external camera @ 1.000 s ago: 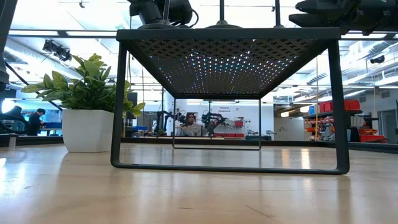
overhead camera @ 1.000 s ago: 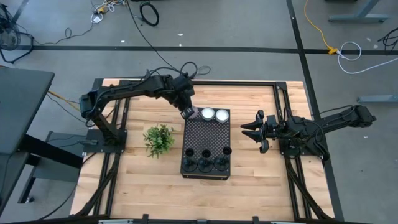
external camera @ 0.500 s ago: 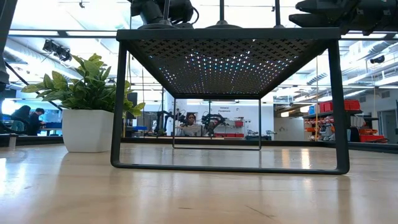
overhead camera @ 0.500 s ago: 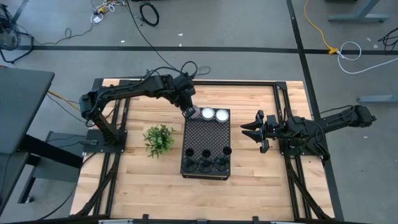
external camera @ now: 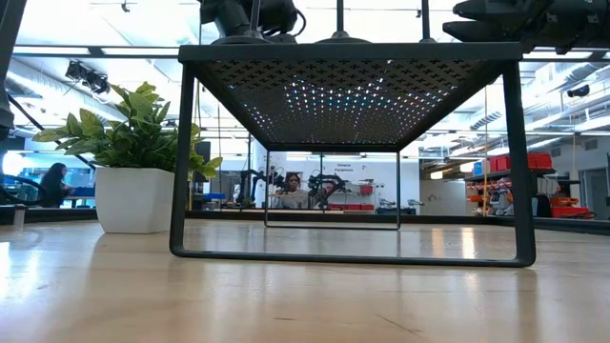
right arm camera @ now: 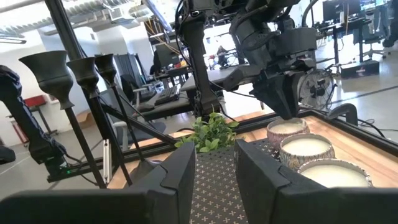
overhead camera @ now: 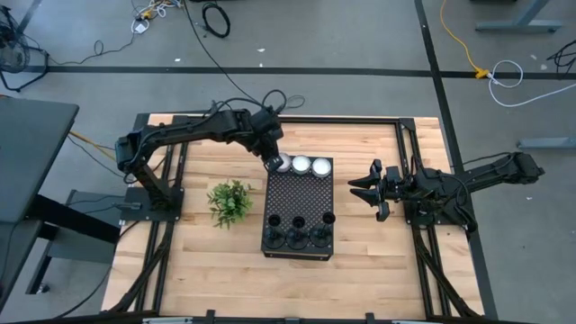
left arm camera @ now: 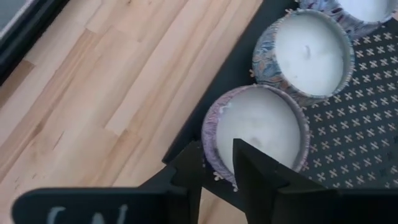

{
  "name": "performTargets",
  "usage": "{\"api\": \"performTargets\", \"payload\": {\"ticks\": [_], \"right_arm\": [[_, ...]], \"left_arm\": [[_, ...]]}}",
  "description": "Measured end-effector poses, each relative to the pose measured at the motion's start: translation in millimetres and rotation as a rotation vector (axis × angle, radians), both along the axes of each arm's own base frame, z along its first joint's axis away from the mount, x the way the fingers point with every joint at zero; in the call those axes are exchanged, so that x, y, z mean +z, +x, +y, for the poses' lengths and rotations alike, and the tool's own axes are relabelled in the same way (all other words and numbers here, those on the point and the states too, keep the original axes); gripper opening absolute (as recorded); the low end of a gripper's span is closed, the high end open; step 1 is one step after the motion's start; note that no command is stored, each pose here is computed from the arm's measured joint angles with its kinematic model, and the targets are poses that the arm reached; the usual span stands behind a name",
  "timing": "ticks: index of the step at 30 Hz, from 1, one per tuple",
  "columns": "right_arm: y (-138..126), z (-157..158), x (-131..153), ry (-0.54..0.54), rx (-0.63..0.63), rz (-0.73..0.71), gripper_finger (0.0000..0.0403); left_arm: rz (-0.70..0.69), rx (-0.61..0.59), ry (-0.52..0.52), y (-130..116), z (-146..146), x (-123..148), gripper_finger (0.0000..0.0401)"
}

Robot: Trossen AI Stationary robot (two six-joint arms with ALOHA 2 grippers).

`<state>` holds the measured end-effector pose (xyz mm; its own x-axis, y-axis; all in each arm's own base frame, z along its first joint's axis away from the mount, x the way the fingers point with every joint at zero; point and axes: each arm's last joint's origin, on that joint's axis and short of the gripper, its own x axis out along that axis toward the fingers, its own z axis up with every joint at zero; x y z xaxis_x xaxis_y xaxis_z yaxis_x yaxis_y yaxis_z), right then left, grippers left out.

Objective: Pick & Place candle stick holders
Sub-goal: Return to Home Position

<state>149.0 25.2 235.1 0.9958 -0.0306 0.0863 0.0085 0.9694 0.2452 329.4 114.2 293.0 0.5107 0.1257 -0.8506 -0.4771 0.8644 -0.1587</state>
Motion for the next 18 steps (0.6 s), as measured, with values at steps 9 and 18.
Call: {"api": "performTargets", "payload": {"ticks": [9, 18], "right_arm": [[0.0, -0.1, 0.1, -0.01, -0.005, -0.001, 0.0111], [-0.5, -0.9, 4.4, -0.021, -0.031, -0.043, 0.0111]], "left_arm": [[0.025, -0.024, 0.018, -14.9, -4.8, 13.0, 0.0097], [-0.148, -0.077, 0.165, -49.6, -24.6, 67.6, 0.0094]]}}
